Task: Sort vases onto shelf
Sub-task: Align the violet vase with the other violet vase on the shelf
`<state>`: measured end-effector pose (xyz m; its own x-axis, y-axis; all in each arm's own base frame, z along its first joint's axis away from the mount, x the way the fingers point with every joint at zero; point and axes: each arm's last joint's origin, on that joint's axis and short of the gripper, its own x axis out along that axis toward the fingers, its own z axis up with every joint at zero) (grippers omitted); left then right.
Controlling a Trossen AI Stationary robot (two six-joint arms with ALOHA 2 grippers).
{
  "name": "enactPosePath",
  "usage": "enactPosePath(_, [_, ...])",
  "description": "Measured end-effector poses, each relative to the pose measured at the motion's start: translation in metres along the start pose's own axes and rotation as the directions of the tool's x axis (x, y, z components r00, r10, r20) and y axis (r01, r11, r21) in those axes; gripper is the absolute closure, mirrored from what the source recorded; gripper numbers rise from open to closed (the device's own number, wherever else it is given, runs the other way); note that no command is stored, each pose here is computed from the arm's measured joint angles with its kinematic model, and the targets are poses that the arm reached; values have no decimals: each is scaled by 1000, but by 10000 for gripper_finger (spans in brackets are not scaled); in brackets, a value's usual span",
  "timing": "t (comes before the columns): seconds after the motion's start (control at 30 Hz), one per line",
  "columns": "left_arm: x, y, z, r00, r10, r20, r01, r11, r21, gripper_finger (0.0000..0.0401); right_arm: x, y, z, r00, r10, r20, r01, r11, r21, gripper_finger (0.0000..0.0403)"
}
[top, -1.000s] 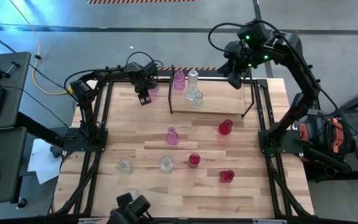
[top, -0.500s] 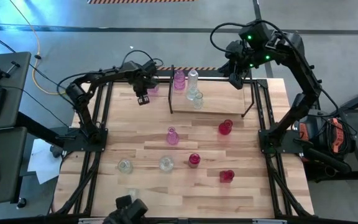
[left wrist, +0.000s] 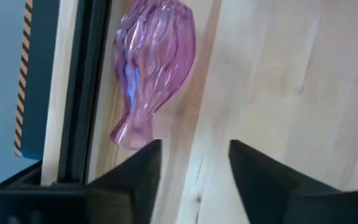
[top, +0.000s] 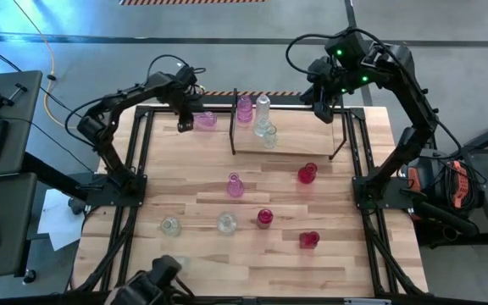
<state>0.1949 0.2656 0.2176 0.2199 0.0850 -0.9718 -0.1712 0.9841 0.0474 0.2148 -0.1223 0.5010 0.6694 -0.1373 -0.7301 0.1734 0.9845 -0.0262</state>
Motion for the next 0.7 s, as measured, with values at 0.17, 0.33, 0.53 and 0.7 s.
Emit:
enactPosePath(0.17, [11,3,0,999,6,-39,-5,1000,24,158,0,-1,2,1000,-5,16,5,1000,5,402])
enactPosePath(0.33, [28,10,3,998,24,-56,-23,1000,17,138,0,-1,2,1000,-8,19,7,999,34,402])
enactPosePath(0.53, [43,13,12,998,49,-26,-48,999,13,140,0,-1,2,1000,-9,18,8,998,57,402])
enactPosePath(0.7, [44,9,19,998,61,1,-61,998,20,141,0,-1,2,1000,-8,19,7,998,64,402])
